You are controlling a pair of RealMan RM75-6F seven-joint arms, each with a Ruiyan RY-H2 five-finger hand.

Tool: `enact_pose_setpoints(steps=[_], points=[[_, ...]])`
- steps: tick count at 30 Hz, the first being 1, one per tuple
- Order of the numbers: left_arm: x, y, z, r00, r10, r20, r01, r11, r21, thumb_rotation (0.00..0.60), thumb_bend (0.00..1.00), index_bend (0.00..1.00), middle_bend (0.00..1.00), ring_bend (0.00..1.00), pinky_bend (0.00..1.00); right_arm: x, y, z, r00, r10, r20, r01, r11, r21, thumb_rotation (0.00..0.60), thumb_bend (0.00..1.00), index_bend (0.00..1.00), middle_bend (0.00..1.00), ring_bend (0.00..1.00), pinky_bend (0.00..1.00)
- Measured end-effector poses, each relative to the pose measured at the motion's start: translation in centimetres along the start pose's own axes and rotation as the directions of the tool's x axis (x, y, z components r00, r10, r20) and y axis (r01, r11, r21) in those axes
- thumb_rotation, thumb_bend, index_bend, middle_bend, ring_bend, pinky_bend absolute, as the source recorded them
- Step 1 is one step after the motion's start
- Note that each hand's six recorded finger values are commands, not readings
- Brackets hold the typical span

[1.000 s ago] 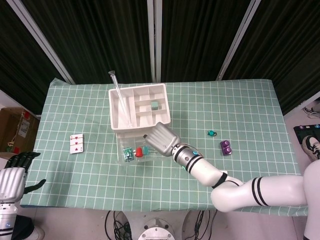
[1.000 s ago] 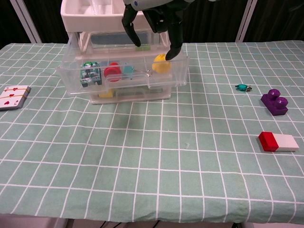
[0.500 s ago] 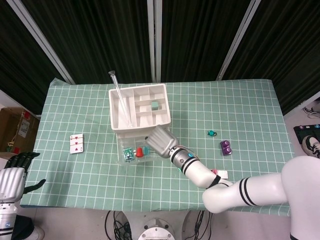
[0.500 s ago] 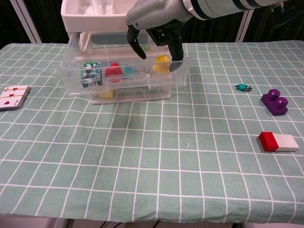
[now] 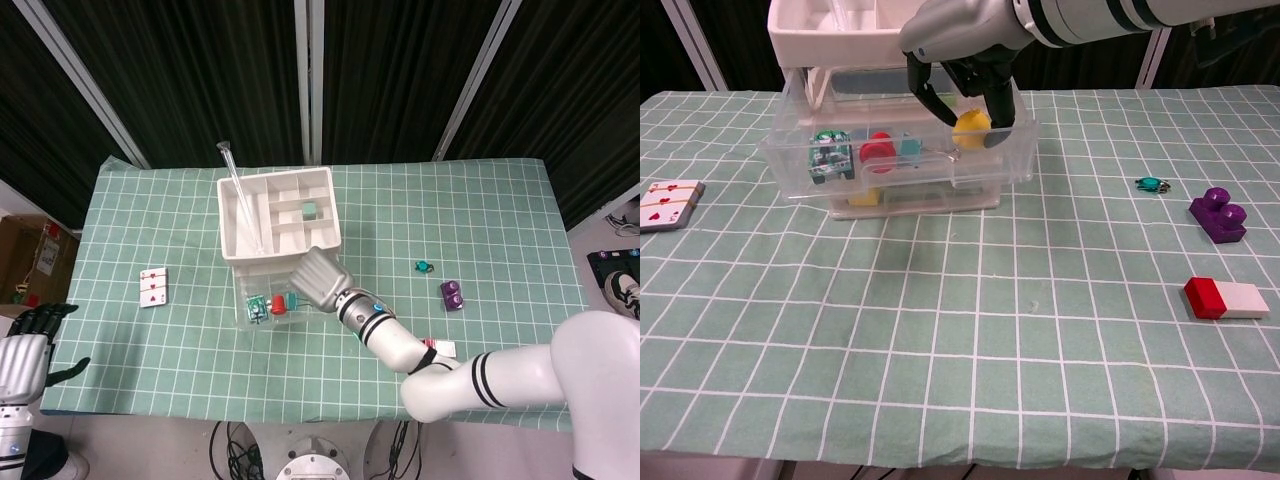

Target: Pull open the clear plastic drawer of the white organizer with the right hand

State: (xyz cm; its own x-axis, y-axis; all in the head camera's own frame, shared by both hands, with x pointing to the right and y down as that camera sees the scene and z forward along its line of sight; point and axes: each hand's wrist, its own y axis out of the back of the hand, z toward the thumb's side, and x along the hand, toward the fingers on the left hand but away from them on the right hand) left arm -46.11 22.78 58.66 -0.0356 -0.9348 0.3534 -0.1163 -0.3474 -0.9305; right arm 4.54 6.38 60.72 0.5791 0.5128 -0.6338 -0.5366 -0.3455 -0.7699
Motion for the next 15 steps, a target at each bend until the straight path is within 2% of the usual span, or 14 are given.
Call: enact_pose_setpoints(steps=[5,8,12,15], points=[[0.2,0.3,0.1,1.000,0.006,0.006,-0.006,1.000,0.005,0.600,0.00,0.24,0.23,0.18,0.20,0.7,1.5,-0.1,0.997,-0.080,-0.008,0.080,0.996,-0.037,0.600,0.27,0.68,0.95,1.00,0.98],[0.3,0.5,0.3,1.000,0.011,0.012,-0.011,1.000,0.007,0.600,0.00,0.24,0.23,0.18,0.20,1.8,2.5,-0.3,0.989,-0.147,-0.010,0.146,0.987,-0.069,0.600,0.28,0.68,0.95,1.00,0.98],[0.5,0.7,0.6,1.000,0.020,0.022,-0.021,1.000,0.007,0.600,0.00,0.24,0.23,0.18,0.20,4.1,3.3,-1.4,0.971,-0.239,0.008,0.237,0.960,-0.151,0.600,0.29,0.68,0.95,1.00,0.98],[0.6,0.8,0.9,0.999,0.027,0.030,-0.027,1.000,0.009,0.600,0.00,0.24,0.23,0.18,0.20,6.2,2.8,-3.0,0.957,-0.288,0.043,0.290,0.933,-0.213,0.600,0.29,0.68,0.95,1.00,0.98]])
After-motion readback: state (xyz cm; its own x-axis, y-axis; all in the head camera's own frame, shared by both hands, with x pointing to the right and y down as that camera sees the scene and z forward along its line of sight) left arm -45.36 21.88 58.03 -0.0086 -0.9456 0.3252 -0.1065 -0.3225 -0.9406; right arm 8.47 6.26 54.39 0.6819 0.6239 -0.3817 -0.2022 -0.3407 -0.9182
